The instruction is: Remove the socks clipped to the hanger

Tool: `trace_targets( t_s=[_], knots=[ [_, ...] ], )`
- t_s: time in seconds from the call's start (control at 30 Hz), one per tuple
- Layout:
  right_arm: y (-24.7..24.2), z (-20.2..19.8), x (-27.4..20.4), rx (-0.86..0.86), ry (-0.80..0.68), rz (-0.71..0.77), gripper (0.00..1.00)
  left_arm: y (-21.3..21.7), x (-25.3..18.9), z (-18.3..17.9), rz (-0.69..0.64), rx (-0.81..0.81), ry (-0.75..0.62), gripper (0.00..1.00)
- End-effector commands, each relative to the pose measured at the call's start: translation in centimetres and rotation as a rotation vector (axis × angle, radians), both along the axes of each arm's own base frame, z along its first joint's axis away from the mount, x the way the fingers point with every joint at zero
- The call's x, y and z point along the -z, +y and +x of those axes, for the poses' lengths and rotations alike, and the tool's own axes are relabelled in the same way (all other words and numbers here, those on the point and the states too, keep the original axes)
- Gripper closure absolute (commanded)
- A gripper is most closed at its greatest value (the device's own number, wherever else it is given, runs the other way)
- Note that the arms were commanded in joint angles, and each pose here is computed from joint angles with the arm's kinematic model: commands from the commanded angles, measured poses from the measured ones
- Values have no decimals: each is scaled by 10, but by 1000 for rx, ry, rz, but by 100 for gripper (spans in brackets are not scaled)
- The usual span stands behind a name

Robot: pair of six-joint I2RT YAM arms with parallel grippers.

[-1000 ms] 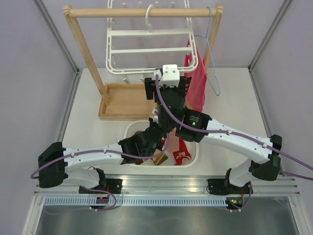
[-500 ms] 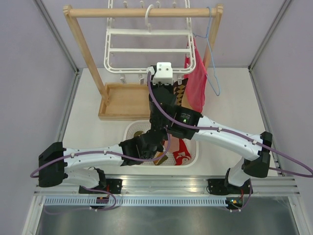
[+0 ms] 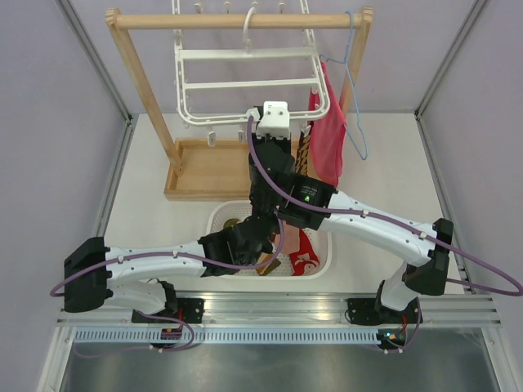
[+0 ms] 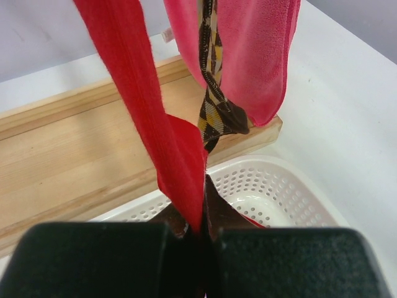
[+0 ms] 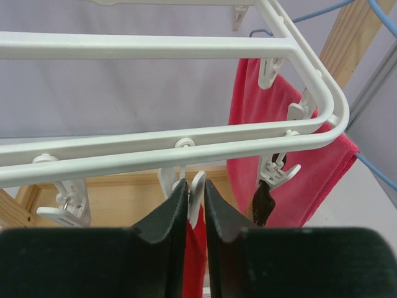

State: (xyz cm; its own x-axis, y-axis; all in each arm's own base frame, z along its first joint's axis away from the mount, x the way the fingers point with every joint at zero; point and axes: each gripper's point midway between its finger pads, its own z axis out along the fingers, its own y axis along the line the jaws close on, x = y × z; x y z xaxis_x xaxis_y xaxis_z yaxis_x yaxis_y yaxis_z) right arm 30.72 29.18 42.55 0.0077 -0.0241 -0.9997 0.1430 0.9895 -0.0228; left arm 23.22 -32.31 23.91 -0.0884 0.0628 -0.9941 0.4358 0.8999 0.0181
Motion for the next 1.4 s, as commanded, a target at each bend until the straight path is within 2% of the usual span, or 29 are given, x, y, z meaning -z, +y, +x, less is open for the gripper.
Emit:
trace_targets(
  t_s=[0.0,0.03,0.13,0.17,0.33,0.77,0.87,0.97,1.0,1.07,1.1,1.17,1.2,1.37],
  knots=[
    [-9,-1,-18,6,-24,49,76,0,-15,-3,-37,4,-25,98],
    [-10,0,-19,9,-24,47,61,-1,-16,-3,-37,5,-26,98],
    [-9,0,-19,24,-21,41,43,-3,-20,-4,-44,13,-27,98],
    [-9,1,-17,29,-18,36,42,-4,-20,-4,-45,17,-28,98],
    [-6,1,-12,21,-14,58,39,-7,-20,-8,-41,38,-28,98],
    [-9,23,14,36,9,69,38,-15,-24,-16,-46,67,-32,98],
    [-10,28,18,50,13,63,41,-18,-24,-18,-44,75,-35,98],
    [-10,33,23,58,17,58,51,-19,-25,-20,-43,82,-38,98],
    [-10,36,25,63,20,54,61,-19,-24,-20,-40,83,-38,98],
    [-11,37,25,64,20,54,72,-19,-23,-21,-40,83,-38,98],
    [-12,38,25,67,18,57,83,-19,-23,-21,-39,83,-37,98],
    [-12,38,25,69,18,52,91,-19,-21,-21,-34,82,-36,98],
    [-13,38,24,72,17,52,99,-19,-20,-21,-33,82,-36,98],
    [-17,38,21,84,14,40,99,-20,-16,-21,-29,80,-30,98]
  ],
)
